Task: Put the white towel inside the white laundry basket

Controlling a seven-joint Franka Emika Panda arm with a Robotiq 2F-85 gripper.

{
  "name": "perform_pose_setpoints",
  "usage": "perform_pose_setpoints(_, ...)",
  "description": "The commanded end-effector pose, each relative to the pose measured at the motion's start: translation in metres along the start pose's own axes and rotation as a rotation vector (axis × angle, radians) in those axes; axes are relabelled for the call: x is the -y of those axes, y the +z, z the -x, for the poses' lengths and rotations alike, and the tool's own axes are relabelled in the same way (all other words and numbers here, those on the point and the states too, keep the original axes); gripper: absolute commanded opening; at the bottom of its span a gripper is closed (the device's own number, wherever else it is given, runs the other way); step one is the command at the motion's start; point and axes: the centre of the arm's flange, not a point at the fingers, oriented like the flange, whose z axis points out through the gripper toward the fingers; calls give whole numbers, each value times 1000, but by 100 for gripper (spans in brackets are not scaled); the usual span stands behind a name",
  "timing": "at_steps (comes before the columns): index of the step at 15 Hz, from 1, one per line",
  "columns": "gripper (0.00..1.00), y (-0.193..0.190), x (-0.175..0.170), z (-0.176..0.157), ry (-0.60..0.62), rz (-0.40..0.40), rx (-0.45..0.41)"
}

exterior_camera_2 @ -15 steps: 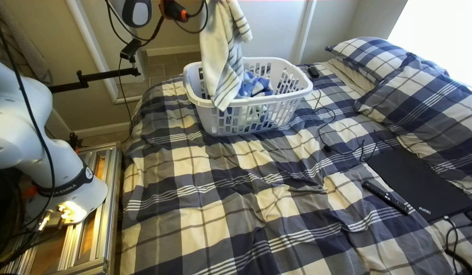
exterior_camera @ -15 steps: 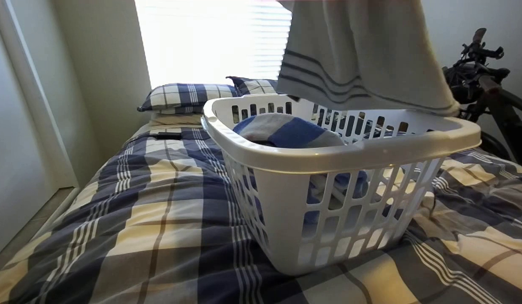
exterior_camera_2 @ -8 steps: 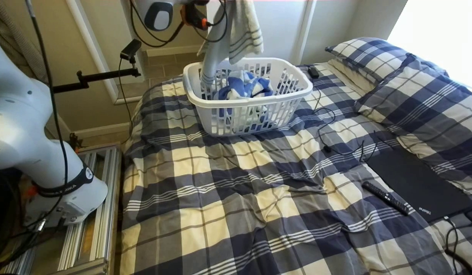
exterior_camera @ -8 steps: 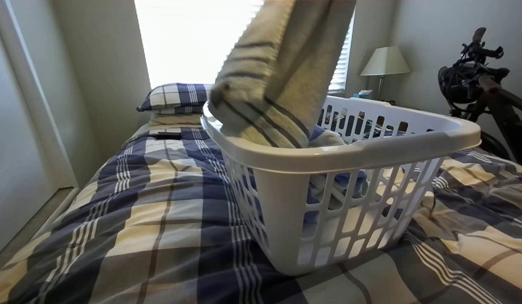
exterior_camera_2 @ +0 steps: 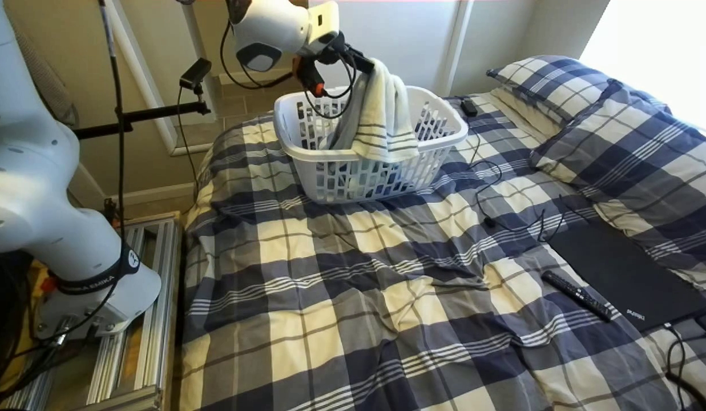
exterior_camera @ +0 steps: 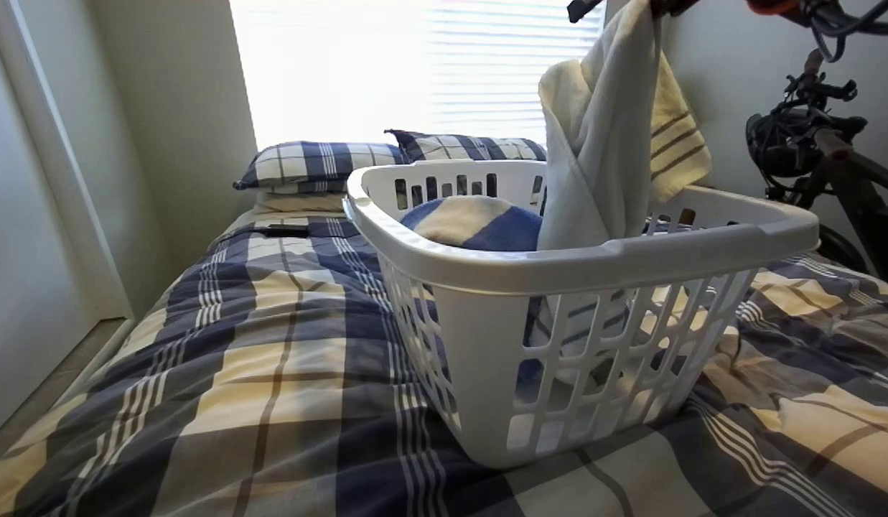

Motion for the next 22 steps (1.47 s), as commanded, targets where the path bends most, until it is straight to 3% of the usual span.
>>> perform_pose_setpoints(1,100,14,10,-6,69,15,148)
perform_pose_setpoints(5,100,9,20,13,85,61,273)
perform_pose_setpoints(6,100,7,-13,53,95,30,228)
perform_pose_setpoints(8,100,3,-6,65,85,34,258)
perform_pose_setpoints(22,100,3,-4,66,83,34,260)
